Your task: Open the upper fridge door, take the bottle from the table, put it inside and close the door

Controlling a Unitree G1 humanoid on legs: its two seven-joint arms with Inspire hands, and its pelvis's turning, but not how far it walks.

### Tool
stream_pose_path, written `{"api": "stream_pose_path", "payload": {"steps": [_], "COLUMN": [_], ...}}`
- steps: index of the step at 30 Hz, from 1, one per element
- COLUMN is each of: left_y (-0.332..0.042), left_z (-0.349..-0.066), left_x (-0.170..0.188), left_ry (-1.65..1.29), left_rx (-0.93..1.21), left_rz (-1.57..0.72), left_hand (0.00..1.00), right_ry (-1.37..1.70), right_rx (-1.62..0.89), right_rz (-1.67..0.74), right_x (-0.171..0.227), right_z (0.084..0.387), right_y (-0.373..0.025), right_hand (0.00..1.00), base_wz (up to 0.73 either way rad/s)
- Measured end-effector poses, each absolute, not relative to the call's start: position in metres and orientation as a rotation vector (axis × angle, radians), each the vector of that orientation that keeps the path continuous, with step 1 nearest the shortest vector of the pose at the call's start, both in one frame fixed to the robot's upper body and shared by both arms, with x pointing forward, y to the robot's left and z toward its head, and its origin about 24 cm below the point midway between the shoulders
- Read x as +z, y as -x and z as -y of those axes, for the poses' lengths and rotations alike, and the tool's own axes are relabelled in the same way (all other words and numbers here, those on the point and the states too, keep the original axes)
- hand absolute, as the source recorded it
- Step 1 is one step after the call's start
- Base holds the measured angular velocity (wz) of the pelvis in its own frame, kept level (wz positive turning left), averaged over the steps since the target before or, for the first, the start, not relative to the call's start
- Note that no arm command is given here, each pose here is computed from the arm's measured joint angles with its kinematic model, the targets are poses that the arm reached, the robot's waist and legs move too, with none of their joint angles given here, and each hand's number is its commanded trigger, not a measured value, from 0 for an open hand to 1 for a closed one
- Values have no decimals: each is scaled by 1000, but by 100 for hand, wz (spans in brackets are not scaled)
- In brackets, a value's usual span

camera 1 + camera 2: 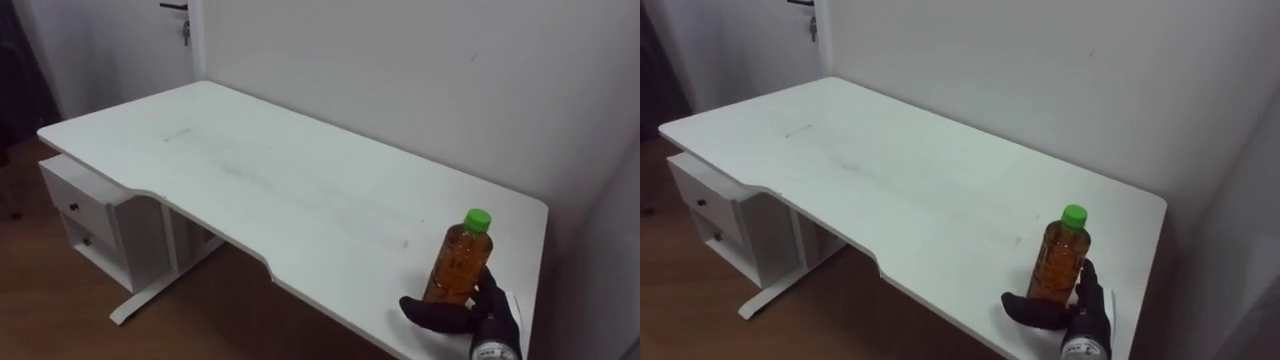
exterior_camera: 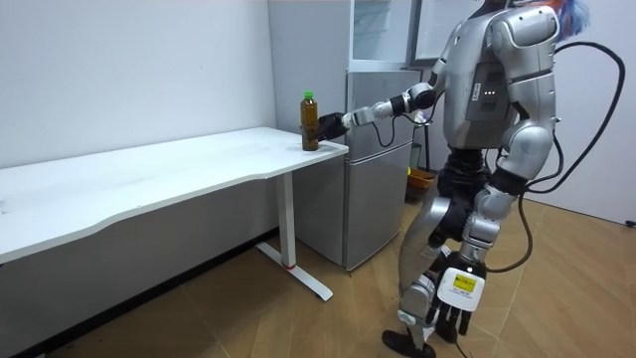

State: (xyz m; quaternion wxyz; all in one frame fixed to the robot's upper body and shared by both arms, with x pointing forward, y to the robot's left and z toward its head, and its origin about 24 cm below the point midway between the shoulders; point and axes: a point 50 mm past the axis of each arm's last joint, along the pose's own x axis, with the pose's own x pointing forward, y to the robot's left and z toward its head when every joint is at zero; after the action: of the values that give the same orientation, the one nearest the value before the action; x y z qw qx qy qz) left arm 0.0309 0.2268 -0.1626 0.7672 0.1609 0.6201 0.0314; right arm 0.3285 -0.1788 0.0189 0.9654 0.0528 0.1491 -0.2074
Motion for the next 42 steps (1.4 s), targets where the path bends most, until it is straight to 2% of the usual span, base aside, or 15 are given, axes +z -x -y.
{"api": "stream_pose_path", "payload": {"steps": [42], "left_y": [-31], "left_z": [-227], "left_x": [-162], "left_ry": [-352], "left_rx": [57], "left_rz": [-1343], "left_hand": [0], "right_ry": [-146], "right_rx": [-528], "right_rz": [-295], "right_x": [26], "right_z": [184], "right_y": [-332], "right_hand": [0], "base_wz": [0]}}
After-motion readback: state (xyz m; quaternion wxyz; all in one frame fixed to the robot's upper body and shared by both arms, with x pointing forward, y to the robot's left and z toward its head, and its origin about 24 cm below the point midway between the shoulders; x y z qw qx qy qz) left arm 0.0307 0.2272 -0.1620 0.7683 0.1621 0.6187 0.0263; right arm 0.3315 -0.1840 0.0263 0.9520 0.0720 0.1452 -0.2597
